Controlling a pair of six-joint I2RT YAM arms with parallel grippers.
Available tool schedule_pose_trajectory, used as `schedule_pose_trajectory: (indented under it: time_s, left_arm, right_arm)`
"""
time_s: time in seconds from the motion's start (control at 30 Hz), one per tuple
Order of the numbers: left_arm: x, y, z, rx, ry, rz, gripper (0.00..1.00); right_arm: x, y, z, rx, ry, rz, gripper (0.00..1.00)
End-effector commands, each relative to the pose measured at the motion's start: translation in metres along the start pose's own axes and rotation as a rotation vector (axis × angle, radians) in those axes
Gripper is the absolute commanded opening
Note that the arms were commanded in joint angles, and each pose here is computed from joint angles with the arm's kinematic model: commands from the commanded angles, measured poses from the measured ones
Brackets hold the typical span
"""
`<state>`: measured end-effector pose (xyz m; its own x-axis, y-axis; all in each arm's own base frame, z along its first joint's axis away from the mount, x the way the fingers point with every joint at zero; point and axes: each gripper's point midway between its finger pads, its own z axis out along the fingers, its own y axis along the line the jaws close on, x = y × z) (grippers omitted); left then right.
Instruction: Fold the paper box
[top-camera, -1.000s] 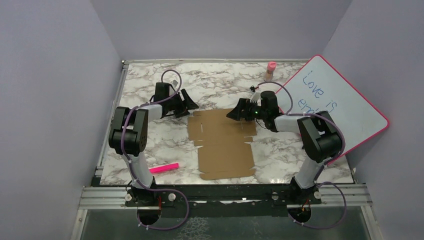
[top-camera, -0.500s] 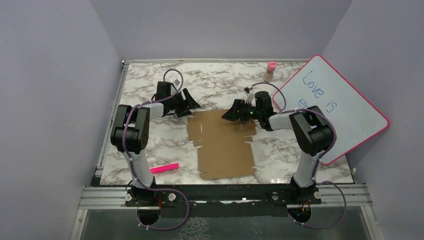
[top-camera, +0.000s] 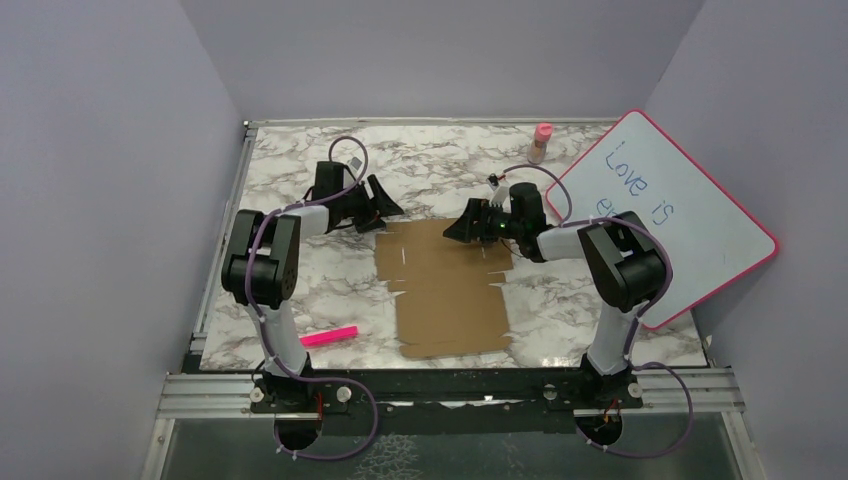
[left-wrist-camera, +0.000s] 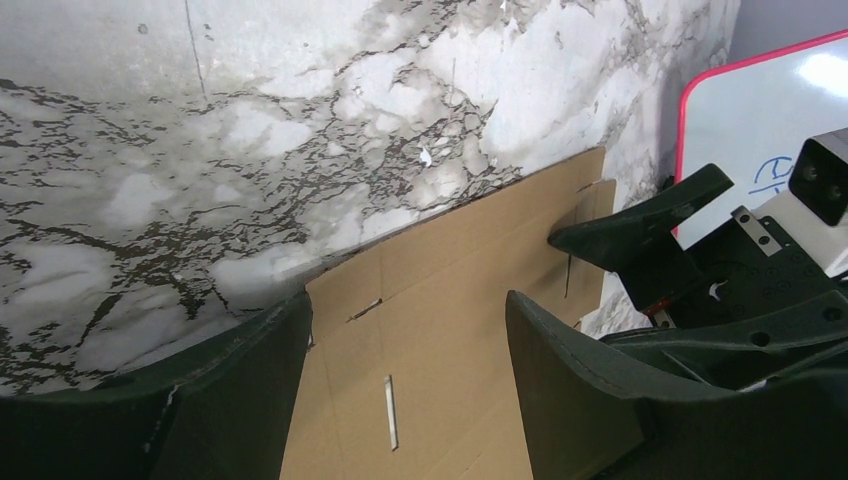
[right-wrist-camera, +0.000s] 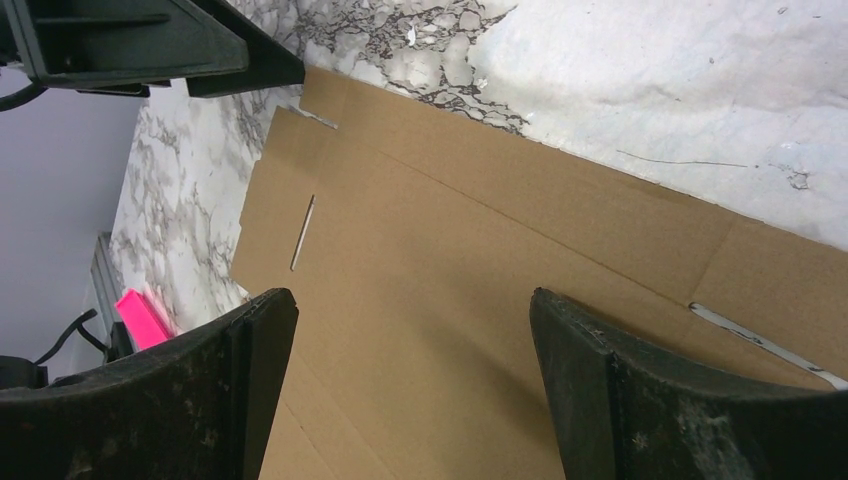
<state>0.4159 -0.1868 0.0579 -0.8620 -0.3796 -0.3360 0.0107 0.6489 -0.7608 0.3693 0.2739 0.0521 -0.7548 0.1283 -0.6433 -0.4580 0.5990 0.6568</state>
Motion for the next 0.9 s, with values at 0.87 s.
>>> schedule_pose_trajectory:
  time_s: [0.87]
  left_arm:
    - [-0.013, -0.008, -0.008, -0.110, 0.008, 0.134, 0.75]
  right_arm:
    - [0.003, -0.007, 0.000, 0.055, -0.015, -0.018, 0.92]
